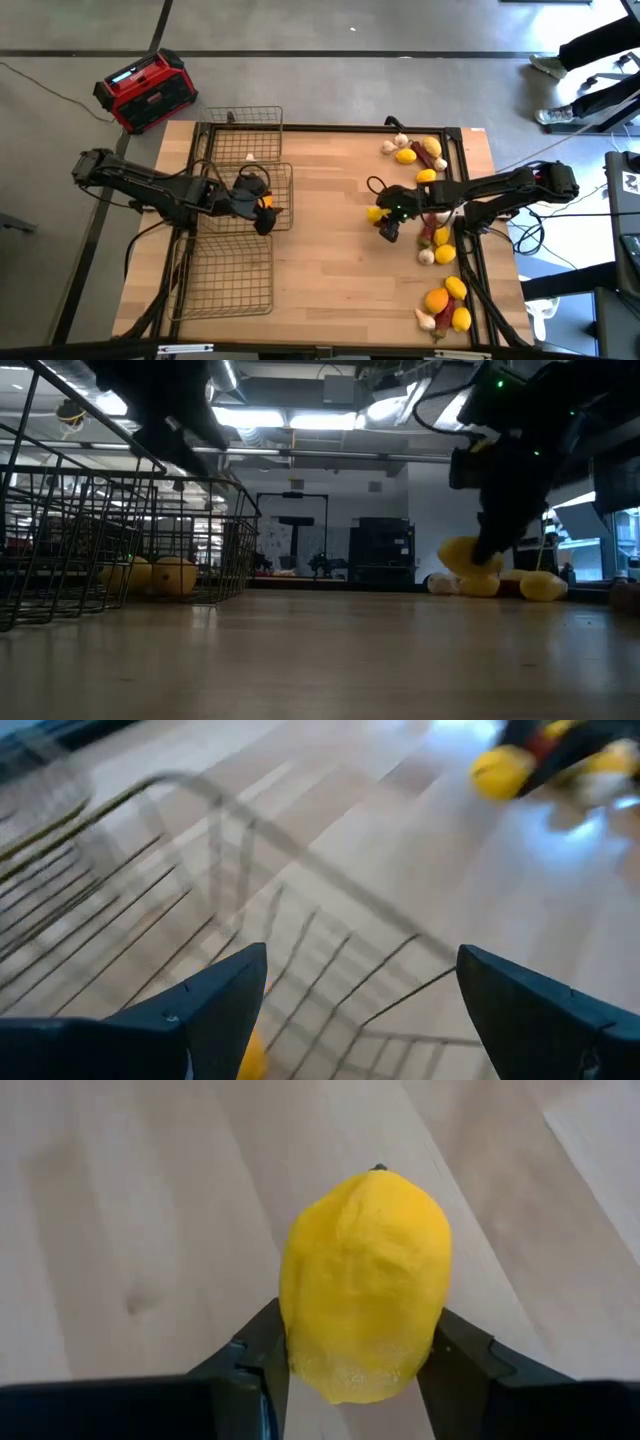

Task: Sort produce into baskets
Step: Put the lemon in the middle wire basket

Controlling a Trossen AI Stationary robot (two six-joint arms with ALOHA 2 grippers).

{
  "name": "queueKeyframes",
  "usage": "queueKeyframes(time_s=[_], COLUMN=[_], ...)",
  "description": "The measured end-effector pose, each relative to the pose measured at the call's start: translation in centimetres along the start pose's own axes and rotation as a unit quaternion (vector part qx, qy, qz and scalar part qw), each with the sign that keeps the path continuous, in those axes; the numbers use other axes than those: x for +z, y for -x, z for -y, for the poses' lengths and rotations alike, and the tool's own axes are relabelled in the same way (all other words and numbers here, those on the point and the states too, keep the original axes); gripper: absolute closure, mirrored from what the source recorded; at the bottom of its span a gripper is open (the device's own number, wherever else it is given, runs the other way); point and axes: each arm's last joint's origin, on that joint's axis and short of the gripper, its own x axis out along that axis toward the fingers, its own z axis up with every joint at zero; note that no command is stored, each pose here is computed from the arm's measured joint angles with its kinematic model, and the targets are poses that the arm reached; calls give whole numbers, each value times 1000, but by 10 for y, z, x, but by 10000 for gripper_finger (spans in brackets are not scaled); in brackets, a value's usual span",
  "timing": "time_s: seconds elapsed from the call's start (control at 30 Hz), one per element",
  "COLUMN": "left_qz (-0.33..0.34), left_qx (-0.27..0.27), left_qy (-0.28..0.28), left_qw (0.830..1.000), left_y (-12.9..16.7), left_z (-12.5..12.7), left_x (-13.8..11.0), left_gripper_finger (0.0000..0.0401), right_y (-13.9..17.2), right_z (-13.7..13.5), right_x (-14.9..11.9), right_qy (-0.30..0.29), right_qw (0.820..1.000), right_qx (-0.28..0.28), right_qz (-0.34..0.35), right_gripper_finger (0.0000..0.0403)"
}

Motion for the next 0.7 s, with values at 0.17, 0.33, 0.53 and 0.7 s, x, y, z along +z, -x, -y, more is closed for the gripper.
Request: queueKeyframes(time_s=[0.17, 0.33, 0.53, 0.7], left_qz=[42, 66, 83, 96], left_qx=[-46, -65, -80, -112], left_qy=[-20, -4, 7, -20], left_qw=[998, 996, 993, 989], left_y=[3, 3, -9, -26], left_z=[12, 16, 27, 40], left_x=[7, 12, 13, 13], left_gripper_finger=[81, 81, 81, 81], right_y=[1, 3, 9, 11], right_z=[-15, -32, -49, -53], right_x=[5, 12, 17, 21], right_qy=[38, 86, 137, 144], right_qw=[997, 988, 970, 962], right_qx=[38, 64, 79, 91], right_qz=[48, 113, 185, 213], right_gripper_finger=[247, 247, 247, 247])
